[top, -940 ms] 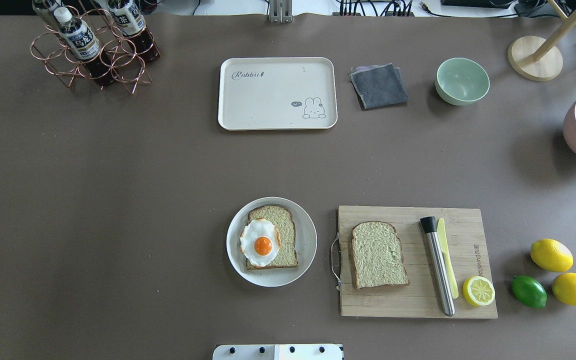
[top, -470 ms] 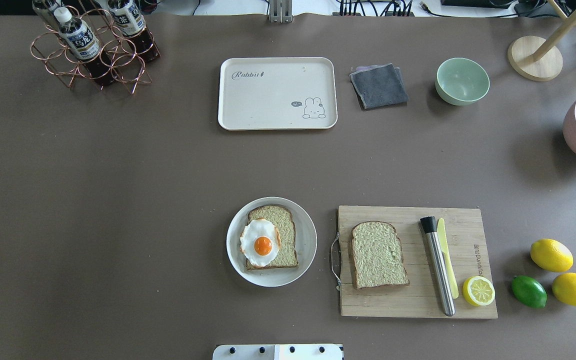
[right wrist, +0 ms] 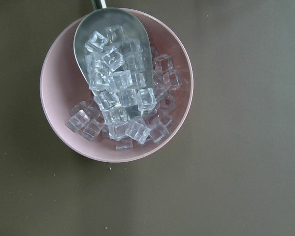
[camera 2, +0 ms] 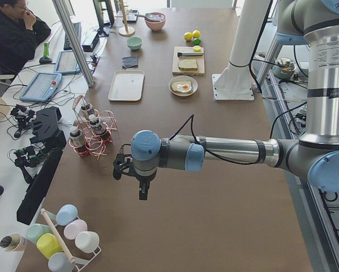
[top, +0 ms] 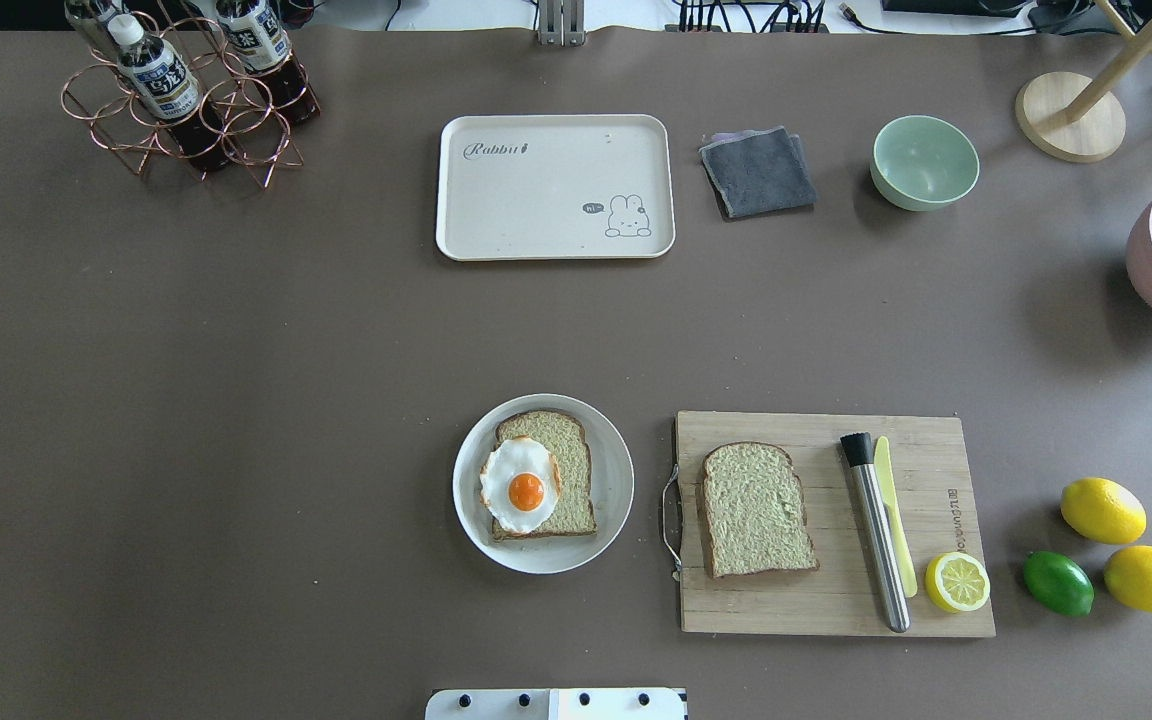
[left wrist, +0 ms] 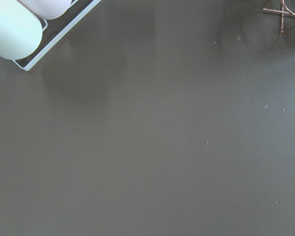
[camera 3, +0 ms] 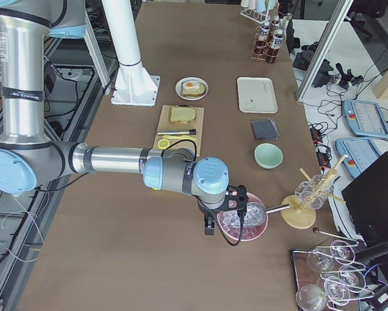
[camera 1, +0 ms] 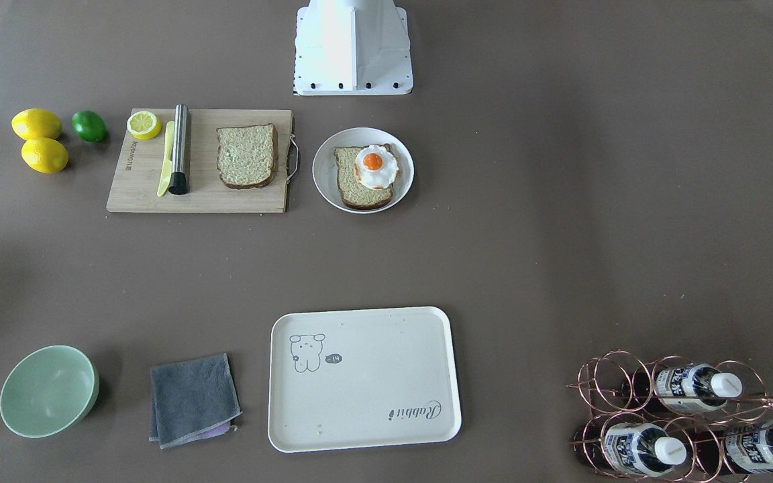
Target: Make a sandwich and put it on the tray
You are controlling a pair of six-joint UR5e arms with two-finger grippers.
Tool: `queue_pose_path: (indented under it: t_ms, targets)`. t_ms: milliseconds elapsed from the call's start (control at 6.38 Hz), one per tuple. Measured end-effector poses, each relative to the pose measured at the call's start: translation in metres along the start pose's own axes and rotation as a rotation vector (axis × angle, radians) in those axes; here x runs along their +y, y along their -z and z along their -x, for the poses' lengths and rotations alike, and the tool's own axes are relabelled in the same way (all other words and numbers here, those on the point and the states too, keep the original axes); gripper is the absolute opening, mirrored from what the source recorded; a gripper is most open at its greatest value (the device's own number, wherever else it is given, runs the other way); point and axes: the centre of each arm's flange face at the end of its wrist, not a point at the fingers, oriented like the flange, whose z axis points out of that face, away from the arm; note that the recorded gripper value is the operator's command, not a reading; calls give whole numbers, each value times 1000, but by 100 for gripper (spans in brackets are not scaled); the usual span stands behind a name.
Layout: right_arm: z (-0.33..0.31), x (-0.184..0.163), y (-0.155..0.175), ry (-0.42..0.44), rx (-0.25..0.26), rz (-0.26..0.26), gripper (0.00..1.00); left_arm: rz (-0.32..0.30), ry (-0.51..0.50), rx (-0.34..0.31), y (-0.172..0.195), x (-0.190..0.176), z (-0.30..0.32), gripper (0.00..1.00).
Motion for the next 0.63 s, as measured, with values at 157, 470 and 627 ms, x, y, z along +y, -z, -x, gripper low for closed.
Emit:
queue_pose_path:
  t_ms: [157,470,627]
  targets:
    - [0,0,0,0,0,0,100,0,0,0,0,0,0,98]
    - [-1,1,-1,-3,-4,3,100,0,-1,0,0,0,0,98]
    - [-2,3,-3,-3,-9,5,100,-1,-3,0,0,0,0,98]
